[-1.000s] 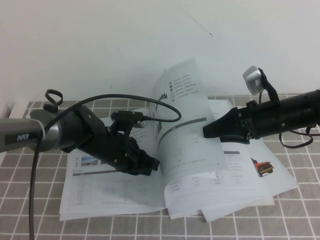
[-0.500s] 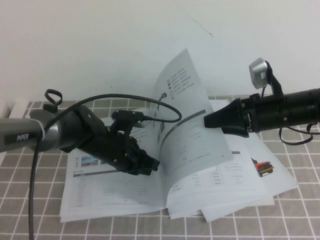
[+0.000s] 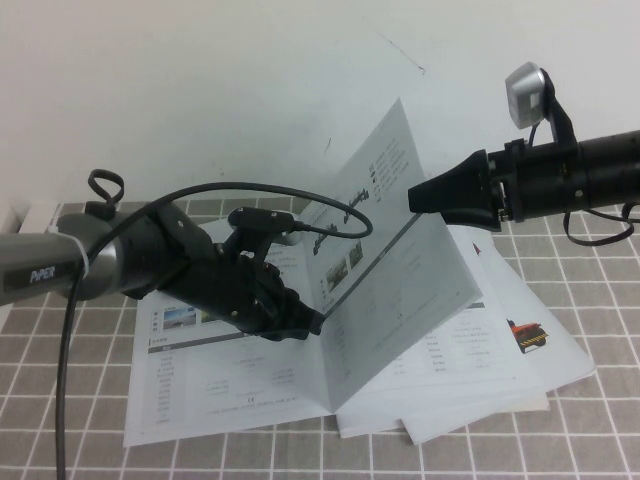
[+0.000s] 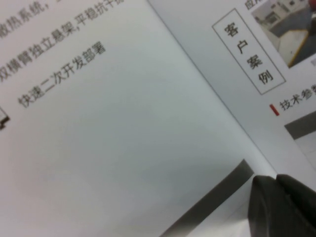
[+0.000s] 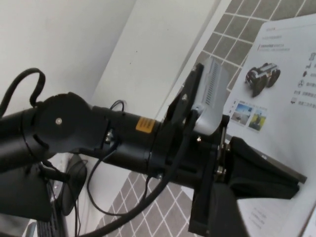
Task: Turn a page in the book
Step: Open the closed book
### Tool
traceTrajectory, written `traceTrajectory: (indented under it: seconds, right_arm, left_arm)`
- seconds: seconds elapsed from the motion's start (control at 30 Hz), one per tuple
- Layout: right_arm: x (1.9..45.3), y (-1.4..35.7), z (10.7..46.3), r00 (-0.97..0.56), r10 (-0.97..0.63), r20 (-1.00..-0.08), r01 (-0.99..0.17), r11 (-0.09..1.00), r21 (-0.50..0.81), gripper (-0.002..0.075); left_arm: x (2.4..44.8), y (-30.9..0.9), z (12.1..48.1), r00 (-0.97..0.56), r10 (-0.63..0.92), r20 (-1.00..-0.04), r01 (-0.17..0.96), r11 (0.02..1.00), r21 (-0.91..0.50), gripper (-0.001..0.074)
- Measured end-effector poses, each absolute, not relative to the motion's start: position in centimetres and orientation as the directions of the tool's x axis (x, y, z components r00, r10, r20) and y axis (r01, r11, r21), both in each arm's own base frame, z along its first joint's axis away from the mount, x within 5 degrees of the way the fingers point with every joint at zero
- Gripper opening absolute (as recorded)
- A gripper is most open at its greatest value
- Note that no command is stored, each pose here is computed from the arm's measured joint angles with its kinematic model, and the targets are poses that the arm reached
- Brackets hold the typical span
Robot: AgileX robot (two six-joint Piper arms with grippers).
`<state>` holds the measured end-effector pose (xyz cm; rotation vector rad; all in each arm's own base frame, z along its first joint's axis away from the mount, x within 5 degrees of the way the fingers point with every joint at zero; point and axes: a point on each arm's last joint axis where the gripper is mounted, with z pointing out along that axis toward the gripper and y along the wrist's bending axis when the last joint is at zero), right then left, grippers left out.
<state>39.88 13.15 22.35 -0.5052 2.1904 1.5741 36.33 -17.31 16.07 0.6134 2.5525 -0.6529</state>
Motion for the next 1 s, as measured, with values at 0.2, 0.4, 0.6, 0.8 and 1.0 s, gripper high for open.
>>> traceTrajectory:
  seconds: [0.2,0.4,0.6,0.8,1.0]
  right_arm:
    - [39.9,13.1,22.4,-0.868,-0.087,-0.489,-0.489,0.325,0.809,0.0375]
    - [39.8,13.5,22.5,-0.871,-0.087,-0.484,-0.485,0.318,0.815,0.0375]
    - [39.4,15.2,22.9,-0.866,-0.092,-0.492,-0.497,0.275,0.823,0.0375]
    - [39.2,15.9,23.1,-0.857,-0.097,-0.506,-0.513,0.256,0.819,0.0375]
    - [39.4,16.0,23.5,-0.85,-0.095,-0.519,-0.524,0.251,0.813,0.0375]
  left_arm:
    - [36.2,-17.3,16.7,-0.804,0.299,-0.515,0.512,0.787,-0.343,-0.0004]
    - [35.1,-17.3,21.1,-0.761,0.292,-0.58,0.558,0.75,-0.355,-0.0004]
    - [31.1,-18.7,28.2,-0.627,0.338,-0.702,0.695,0.649,-0.309,-0.0004]
    - [26.2,-21.8,32.8,-0.383,0.44,-0.812,0.848,0.515,-0.121,-0.0004]
    - [25.3,-23.2,34.2,-0.26,0.413,-0.873,0.851,0.525,-0.006,-0.0004]
